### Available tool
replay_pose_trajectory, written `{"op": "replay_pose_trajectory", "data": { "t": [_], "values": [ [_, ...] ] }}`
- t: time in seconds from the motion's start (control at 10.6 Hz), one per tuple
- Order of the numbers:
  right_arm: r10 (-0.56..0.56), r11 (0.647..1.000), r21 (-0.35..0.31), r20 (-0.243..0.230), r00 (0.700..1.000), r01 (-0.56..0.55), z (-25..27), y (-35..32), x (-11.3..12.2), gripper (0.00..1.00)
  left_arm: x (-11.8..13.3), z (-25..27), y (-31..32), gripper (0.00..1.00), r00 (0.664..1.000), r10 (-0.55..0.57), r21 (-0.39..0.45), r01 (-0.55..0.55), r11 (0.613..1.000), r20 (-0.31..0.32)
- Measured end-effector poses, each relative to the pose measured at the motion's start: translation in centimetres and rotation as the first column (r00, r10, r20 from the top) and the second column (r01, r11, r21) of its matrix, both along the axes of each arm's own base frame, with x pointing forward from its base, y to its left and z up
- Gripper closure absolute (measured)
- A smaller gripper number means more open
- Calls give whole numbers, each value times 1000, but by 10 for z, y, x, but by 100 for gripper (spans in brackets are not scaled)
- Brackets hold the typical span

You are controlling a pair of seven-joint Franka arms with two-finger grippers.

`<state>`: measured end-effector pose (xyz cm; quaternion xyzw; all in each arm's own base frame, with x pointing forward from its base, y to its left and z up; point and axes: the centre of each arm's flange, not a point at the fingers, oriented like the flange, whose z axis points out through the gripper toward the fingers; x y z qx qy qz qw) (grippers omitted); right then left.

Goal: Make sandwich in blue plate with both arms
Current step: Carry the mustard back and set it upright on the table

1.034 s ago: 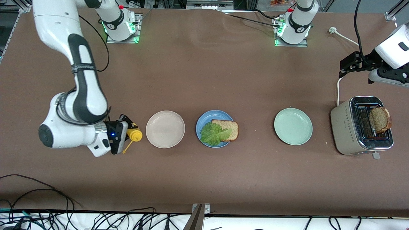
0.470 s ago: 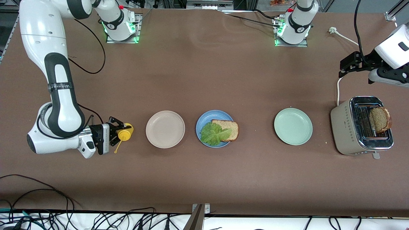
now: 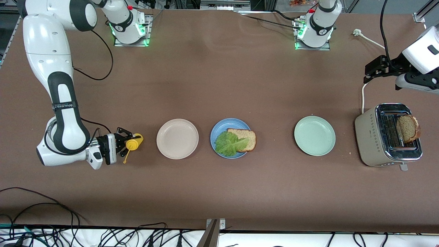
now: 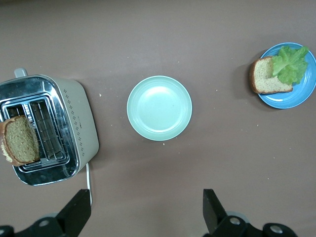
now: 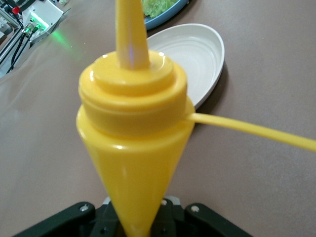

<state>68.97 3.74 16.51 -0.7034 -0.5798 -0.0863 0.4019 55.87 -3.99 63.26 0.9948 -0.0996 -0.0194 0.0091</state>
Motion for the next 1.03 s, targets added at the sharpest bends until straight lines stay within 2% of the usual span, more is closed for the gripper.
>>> {"op": "replay_pose_trajectory", "data": {
  "t": [0.38, 0.66, 0.75, 1.03],
  "values": [
    [9, 994, 109, 43, 999, -14, -28, -3, -4, 84, 0, 0, 0, 0, 1000, 0, 0, 0, 1000, 0],
    [11, 993, 118, 51, 999, -17, -28, -5, -4, 87, 0, 0, 0, 0, 1000, 0, 0, 0, 1000, 0],
    [11, 993, 119, 51, 999, -17, -28, -5, -4, 81, 0, 0, 0, 0, 1000, 0, 0, 0, 1000, 0],
    [17, 992, 122, 77, 997, -26, -31, -10, -3, 40, 0, 0, 0, 0, 1000, 0, 0, 0, 1000, 0]
  ]
}}
